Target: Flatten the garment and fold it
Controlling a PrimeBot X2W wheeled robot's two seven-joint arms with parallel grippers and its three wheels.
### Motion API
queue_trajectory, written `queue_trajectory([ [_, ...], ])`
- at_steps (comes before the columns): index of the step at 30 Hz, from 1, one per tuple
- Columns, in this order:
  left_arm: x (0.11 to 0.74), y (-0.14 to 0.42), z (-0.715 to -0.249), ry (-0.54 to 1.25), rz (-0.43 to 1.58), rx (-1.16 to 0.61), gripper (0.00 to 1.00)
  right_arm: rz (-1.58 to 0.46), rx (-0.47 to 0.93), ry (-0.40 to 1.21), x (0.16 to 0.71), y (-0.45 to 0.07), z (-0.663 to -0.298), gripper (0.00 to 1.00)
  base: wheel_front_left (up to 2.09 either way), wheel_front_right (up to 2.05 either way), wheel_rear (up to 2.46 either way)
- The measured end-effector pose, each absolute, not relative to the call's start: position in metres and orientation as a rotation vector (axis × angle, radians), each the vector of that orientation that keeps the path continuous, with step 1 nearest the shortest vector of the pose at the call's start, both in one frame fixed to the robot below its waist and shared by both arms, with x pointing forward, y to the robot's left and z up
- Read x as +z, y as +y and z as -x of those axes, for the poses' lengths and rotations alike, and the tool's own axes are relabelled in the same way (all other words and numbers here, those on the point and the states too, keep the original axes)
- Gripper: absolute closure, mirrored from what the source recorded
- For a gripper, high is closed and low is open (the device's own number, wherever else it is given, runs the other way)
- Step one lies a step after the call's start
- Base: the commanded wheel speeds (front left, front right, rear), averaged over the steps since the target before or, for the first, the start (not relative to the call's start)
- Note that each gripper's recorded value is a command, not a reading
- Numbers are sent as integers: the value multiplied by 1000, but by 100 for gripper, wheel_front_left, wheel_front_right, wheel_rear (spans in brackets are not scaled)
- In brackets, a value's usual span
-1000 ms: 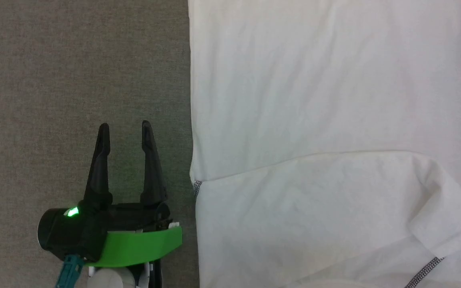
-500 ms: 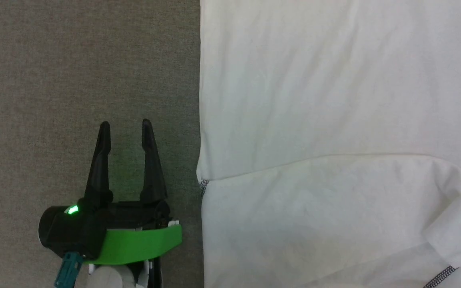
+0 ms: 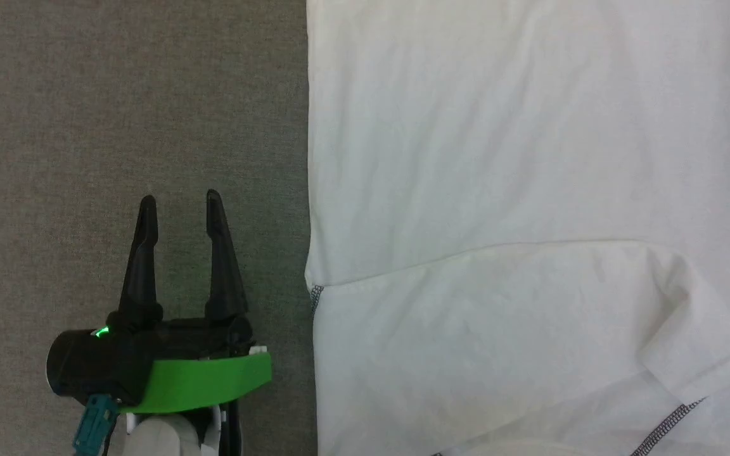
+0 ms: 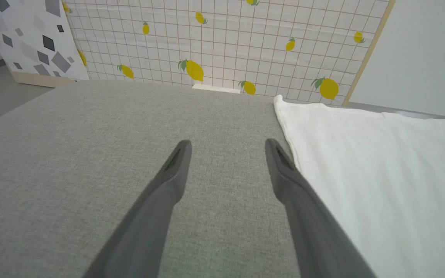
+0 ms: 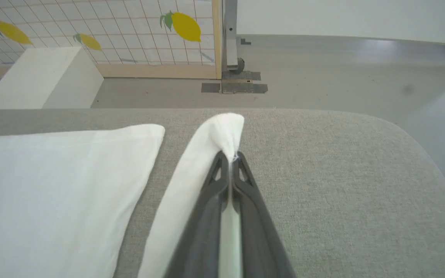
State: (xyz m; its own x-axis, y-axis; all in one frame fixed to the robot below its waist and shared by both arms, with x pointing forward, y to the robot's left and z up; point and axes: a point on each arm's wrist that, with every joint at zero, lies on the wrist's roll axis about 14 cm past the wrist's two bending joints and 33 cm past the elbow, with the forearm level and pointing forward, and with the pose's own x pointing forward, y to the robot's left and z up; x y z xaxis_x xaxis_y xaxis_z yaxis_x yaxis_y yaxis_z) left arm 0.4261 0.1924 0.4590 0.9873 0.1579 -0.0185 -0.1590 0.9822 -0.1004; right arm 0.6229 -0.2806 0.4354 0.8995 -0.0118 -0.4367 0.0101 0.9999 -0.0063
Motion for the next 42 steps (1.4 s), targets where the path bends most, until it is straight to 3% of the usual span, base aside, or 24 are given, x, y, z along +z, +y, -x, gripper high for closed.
queue_trajectory([
  [5,475,196,-415,-21,102,163,0,-15,-99,371,475,-315,-599,100,0,0,0],
  [15,509,201,-383,-87,108,157,0,-52,-363,311,524,-412,-495,100,0,0,0],
  [26,543,197,-360,-167,127,128,0,-60,-510,205,580,-461,-409,100,0,0,0],
  [33,556,189,-354,-202,138,99,0,-58,-463,141,611,-450,-396,100,0,0,0],
  [42,565,194,-342,-220,143,108,0,-48,-145,117,625,-347,-428,100,0,0,0],
])
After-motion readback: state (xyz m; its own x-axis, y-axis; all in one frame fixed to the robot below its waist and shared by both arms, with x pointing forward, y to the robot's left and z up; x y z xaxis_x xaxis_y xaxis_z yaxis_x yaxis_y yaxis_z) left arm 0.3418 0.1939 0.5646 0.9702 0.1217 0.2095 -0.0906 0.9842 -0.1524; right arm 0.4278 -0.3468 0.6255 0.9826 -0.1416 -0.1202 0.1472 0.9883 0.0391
